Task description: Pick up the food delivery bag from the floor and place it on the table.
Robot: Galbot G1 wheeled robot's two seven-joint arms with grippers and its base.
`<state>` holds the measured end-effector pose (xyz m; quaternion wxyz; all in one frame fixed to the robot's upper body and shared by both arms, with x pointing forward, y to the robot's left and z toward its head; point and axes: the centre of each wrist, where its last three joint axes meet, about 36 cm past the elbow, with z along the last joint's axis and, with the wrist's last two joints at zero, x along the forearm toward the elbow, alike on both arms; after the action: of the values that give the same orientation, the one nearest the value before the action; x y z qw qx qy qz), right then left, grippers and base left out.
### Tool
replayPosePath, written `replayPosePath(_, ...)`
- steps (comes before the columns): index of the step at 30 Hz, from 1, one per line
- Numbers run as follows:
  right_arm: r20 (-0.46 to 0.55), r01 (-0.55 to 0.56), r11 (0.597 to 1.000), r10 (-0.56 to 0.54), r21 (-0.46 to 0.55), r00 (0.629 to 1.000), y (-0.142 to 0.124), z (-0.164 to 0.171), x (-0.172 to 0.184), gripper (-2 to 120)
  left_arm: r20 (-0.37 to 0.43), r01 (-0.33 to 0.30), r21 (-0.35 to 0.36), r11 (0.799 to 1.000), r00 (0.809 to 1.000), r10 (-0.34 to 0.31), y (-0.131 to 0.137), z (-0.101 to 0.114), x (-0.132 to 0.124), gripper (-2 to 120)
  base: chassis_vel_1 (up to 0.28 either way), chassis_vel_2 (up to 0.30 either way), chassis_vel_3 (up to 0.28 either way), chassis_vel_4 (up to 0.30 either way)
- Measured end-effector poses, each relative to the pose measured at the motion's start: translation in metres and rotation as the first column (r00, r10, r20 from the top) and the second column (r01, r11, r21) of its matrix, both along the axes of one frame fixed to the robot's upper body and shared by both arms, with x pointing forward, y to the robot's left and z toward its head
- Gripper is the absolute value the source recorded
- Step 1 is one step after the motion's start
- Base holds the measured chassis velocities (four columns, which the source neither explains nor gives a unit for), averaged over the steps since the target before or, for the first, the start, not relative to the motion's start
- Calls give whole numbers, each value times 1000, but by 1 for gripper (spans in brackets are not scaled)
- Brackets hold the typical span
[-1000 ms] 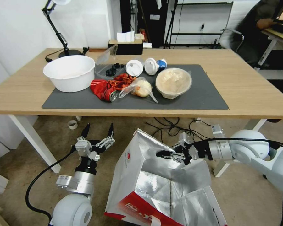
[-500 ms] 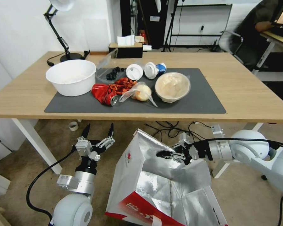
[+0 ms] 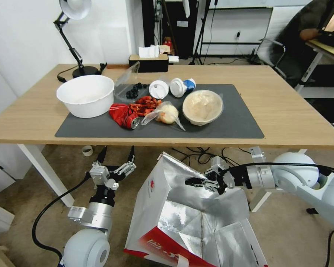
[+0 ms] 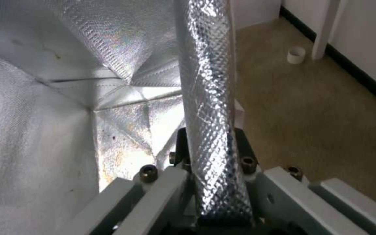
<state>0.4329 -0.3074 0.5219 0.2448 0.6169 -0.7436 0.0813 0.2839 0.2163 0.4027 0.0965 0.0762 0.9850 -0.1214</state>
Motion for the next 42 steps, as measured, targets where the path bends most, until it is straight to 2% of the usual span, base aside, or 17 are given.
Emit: replayPosePath(42, -4, -9, 1000, 9, 4, 1000, 2, -1, -1, 0, -1, 1, -3, 1000, 1000, -1, -1, 1, 0, 100, 0, 0, 0, 0)
